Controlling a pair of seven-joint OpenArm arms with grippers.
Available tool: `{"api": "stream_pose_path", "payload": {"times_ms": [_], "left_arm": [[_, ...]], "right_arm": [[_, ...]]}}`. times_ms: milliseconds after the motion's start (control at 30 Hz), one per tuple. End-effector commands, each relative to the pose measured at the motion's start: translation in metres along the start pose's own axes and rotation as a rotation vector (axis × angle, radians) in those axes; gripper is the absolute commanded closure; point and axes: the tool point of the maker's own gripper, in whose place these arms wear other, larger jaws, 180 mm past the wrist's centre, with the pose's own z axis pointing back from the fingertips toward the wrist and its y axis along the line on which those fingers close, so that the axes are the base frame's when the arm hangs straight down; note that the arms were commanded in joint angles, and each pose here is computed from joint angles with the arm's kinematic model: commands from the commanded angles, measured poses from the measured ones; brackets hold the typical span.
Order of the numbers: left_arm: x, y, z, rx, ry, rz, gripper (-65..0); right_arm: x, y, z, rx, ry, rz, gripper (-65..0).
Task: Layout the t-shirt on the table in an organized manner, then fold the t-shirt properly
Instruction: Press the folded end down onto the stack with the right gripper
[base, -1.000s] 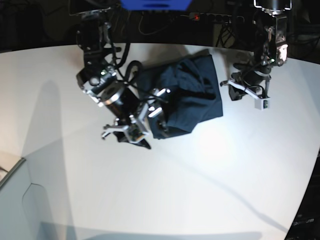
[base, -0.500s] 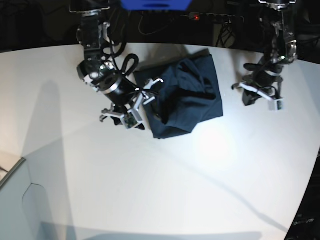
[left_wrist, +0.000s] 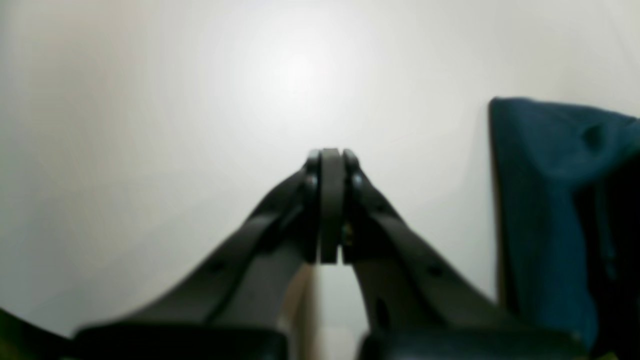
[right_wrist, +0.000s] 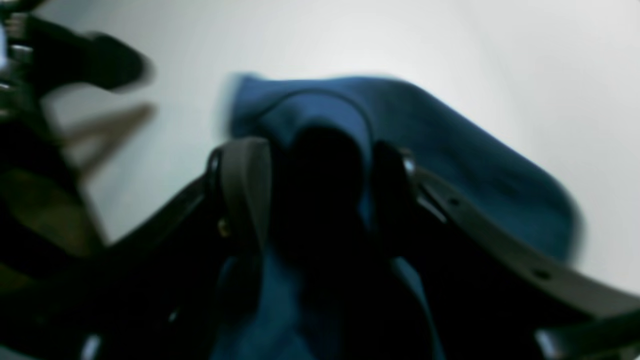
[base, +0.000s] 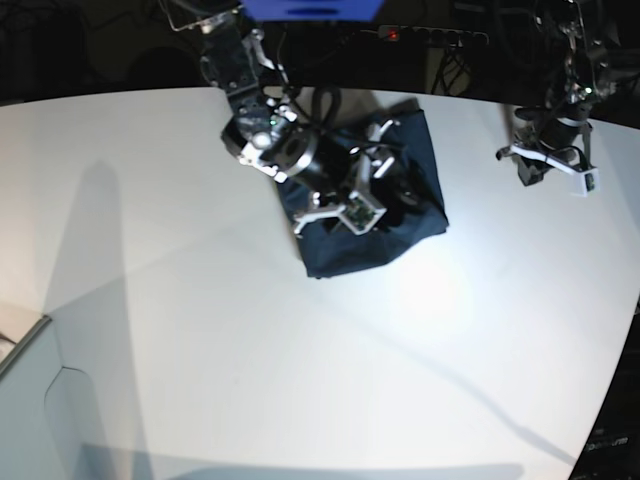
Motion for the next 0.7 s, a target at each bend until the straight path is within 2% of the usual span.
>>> {"api": "stream_pose_path", "payload": {"times_ms": [0,133,267,433,600,667], "left_arm": [[0.018,-0.002,0.001,-0.015,-0.053,-0.008,0.0],[0.011,-0.001,0.003,-0.011,-0.039,-0.005,0.0],[0.018,-0.005,0.006,-0.021,-0.058,-0.015,0.0],[0.029,-0.010,0.008,-0.031,-0.084,-0.032,0.0],[0.032,-0.012,0.008,-0.035,-0.093,-0.034,-8.0],[0.034,-0.012,0.008,-0.037,-0.096,-0.034,-8.7]], "right_arm": [[0.021,0.007,-0.005,0.020,-0.068,0.008,-32.8],[0.034,0.034,-0.014,0.099,-0.088,0.053,-32.9],[0.038,0.023,-0.010,0.069,-0.100,0.054,-32.9],[0.046,-0.021,0.015,-0.071,-0.132,0.033,-32.9],[0.043,-0.080,0.055,-0.261,-0.142,0.014,-32.9],[0.038,-0.095,0.070,-0.319,-0.134,0.004,-32.9]]}}
